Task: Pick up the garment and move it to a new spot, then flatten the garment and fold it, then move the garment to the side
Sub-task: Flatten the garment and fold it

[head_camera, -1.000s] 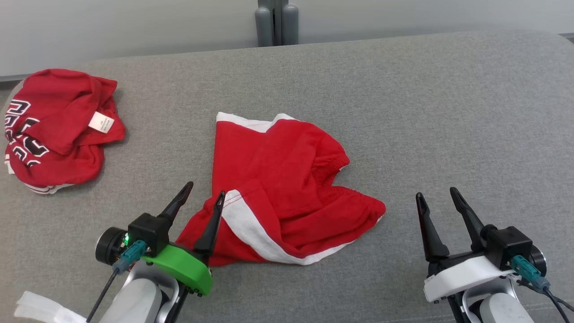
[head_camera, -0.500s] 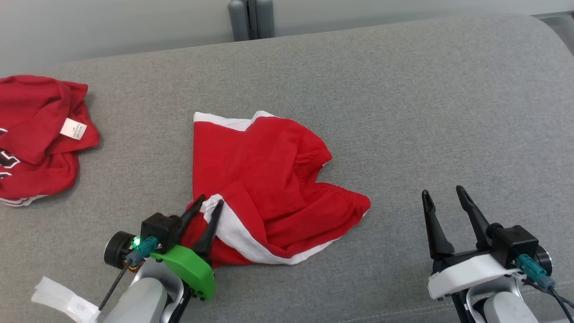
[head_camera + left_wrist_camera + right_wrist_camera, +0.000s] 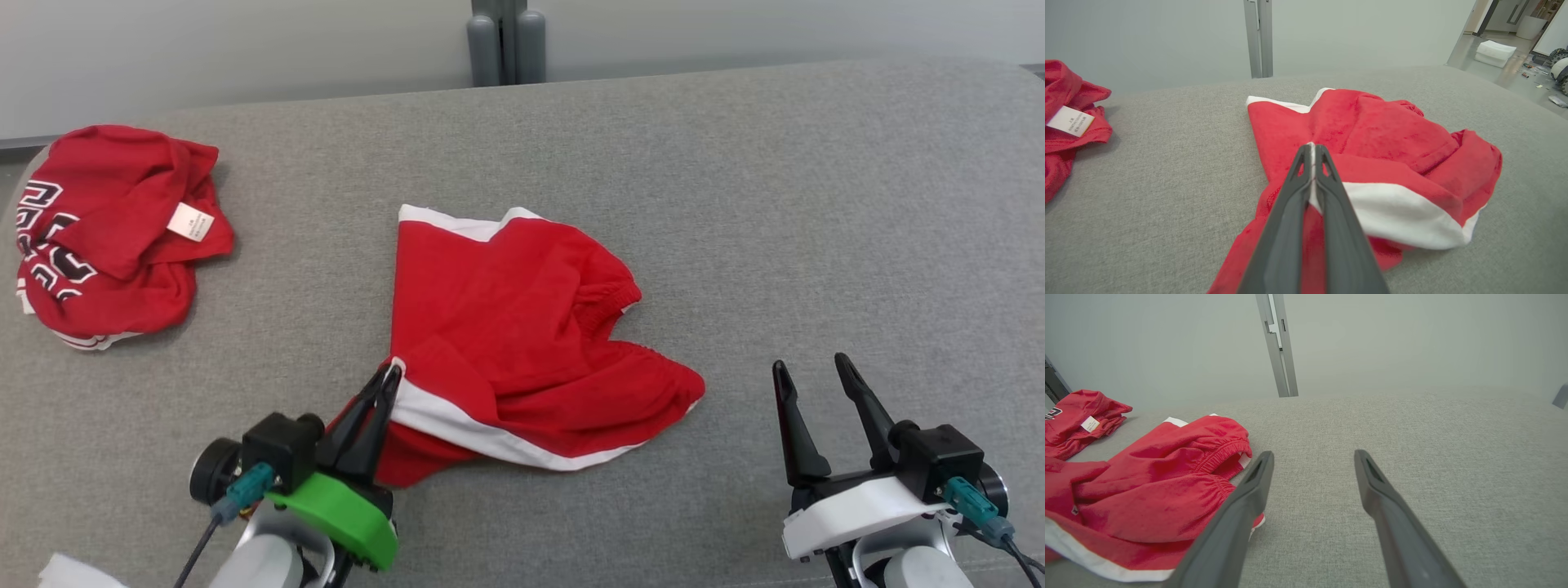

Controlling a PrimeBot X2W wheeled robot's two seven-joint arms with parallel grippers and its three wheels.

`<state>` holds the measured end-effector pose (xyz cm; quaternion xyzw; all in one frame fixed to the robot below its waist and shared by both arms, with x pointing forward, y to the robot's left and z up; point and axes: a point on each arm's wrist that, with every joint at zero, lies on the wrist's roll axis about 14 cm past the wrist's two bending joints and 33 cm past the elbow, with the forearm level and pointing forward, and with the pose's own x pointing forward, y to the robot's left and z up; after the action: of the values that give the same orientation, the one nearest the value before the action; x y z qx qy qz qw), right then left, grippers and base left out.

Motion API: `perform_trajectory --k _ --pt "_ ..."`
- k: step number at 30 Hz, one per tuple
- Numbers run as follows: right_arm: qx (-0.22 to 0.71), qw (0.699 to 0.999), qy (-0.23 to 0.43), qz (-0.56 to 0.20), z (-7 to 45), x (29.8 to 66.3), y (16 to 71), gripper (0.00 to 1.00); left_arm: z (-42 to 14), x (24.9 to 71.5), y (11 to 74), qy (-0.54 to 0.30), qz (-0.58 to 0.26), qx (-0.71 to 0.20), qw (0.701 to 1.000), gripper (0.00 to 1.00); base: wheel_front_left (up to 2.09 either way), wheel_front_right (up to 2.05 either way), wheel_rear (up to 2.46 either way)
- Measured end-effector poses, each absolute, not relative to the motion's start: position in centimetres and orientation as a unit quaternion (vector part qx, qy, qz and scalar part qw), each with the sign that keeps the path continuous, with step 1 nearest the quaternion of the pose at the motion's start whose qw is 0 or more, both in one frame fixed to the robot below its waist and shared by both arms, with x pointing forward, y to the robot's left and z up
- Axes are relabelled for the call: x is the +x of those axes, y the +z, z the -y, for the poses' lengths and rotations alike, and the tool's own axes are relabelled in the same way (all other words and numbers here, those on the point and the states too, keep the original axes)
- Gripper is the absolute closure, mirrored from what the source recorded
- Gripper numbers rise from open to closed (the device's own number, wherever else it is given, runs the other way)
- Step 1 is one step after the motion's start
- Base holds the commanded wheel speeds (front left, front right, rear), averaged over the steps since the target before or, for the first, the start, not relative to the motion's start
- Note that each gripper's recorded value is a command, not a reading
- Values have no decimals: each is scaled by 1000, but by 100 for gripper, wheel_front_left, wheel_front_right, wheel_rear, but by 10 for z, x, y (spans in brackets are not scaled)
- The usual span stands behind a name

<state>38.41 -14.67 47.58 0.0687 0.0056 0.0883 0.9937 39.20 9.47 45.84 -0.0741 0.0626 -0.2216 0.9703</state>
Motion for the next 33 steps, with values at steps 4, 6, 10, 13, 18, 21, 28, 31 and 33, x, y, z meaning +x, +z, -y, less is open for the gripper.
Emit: perform_trajectory --k 4,6,10,13,18,21,28,31,33 --pt "71 992 103 -7 137 386 475 0 -103 365 450 -200 -76 -96 972 100 0 0 0" --pt "71 991 109 -7 133 388 475 0 -105 348 440 -185 -95 -118 971 100 0 0 0" --pt "71 990 120 -10 126 390 474 0 -109 316 412 -152 -146 -147 966 100 0 0 0" --pt "68 990 126 -13 123 392 472 0 -107 299 394 -138 -182 -160 960 100 0 0 0" --pt "66 989 133 -14 120 392 471 0 -118 300 394 -115 -175 -160 965 0 0 0 0" --pt "64 988 136 -13 119 392 472 0 -129 317 417 -103 -132 -152 974 0 0 0 0" --pt "53 985 164 -3 106 397 480 0 -171 353 485 -47 -6 -121 992 0 0 0 0" --pt "41 983 181 8 100 406 487 0 -190 362 506 -16 33 -115 993 0 0 0 0" --pt "31 981 193 14 95 415 492 0 -201 365 514 0 48 -105 993 0 0 0 0"
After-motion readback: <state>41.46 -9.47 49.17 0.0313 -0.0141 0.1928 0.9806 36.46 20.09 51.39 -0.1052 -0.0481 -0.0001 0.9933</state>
